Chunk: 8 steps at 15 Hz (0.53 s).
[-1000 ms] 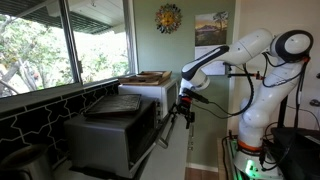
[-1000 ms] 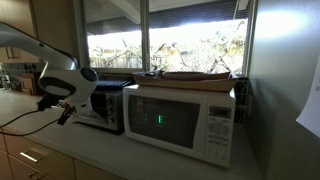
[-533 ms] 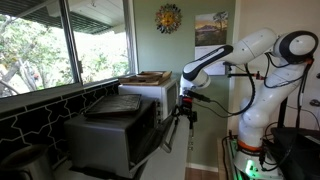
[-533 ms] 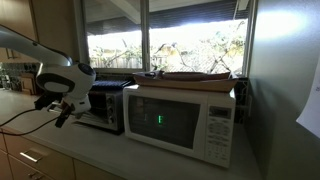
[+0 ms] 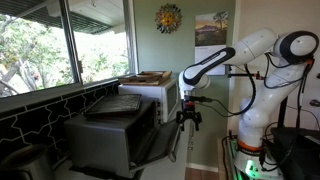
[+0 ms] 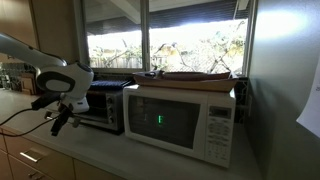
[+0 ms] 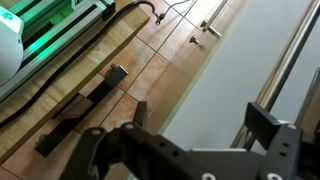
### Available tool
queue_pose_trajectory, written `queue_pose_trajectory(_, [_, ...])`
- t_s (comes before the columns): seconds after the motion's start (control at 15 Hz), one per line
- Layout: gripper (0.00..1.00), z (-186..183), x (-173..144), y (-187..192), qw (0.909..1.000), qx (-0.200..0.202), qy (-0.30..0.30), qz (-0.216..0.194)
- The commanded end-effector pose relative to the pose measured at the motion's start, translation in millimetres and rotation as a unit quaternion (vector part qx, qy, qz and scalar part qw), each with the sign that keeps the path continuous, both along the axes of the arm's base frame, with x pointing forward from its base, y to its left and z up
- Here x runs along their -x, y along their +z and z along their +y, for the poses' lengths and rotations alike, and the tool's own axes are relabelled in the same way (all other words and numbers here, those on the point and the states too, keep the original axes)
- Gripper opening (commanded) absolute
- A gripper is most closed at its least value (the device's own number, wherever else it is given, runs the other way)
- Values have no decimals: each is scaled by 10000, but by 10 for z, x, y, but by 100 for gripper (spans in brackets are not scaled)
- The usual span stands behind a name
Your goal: Open the lid of the oven
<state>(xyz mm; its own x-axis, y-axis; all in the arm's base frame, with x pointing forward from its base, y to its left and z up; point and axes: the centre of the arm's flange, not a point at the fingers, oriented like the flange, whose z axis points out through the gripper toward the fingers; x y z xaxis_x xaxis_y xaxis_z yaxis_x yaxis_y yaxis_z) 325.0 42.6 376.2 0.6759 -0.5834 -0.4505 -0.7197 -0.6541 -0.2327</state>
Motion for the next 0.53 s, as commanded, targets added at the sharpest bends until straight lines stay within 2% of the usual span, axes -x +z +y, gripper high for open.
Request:
queue_pose_trajectory(0.0, [100, -7, 163, 17, 9992, 313, 171, 180])
queue_pose_trajectory(0.13, [100, -25, 196, 59, 9984, 484, 244, 172])
queue_pose_trajectory(0.47, [100, 25, 190, 260, 9988, 440, 180, -83])
